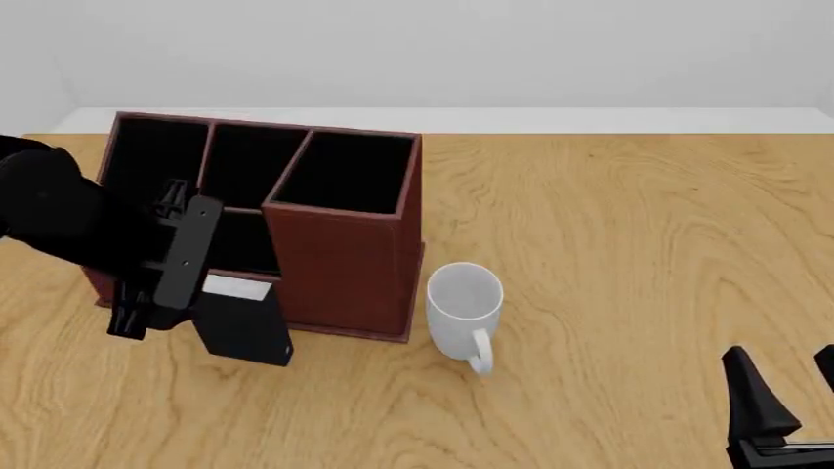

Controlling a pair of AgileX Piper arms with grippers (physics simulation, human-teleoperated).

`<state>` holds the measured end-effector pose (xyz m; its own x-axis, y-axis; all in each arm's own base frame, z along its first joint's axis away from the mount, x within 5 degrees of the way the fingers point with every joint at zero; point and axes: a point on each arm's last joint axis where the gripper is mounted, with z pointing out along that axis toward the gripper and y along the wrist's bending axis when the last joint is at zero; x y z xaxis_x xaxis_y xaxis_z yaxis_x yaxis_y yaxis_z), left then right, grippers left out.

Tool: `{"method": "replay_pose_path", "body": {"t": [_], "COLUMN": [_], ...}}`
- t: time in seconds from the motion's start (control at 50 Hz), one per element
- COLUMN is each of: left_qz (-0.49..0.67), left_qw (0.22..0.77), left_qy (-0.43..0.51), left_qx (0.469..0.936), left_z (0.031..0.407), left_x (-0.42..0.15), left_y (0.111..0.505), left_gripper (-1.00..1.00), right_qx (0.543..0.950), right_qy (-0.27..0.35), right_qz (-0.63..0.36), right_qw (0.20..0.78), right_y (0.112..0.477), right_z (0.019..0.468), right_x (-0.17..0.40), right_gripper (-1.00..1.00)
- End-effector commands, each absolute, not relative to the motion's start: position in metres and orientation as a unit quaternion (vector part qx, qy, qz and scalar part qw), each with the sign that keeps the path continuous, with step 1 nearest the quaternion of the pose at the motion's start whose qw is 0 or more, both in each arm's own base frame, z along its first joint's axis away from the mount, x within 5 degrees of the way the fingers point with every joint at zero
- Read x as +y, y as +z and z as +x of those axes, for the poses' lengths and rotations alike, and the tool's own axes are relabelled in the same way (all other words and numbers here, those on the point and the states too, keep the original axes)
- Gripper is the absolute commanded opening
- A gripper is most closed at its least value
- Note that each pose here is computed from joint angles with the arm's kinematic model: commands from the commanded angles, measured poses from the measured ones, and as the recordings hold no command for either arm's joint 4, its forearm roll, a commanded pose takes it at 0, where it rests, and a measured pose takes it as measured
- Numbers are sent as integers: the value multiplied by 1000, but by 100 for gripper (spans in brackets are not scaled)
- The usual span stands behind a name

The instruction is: Pick up the book and place it in the front compartment of the caddy.

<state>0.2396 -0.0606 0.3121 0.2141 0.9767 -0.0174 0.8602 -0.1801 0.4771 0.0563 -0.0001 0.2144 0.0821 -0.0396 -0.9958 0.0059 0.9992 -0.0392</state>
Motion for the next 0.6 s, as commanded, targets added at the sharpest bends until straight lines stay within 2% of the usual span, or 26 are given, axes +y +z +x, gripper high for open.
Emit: {"method": "replay_pose_path", "body": {"t": [0.02,0.6], "left_qz": [746,735], "left_qw": [213,209], "left_qy": [147,140], "left_qx": [614,630], "left_z": [254,273], "left_x": [-72,-77], "left_y": [302,267], "left_gripper": [100,100], "right_qx": [678,681], "right_qy": [-18,-22], "right_qz": [-12,-13], "right_qw": [734,732], "right_y": [214,213], "right_z": [57,58], "right_x": [0,-1], "right_gripper": [100,100]}}
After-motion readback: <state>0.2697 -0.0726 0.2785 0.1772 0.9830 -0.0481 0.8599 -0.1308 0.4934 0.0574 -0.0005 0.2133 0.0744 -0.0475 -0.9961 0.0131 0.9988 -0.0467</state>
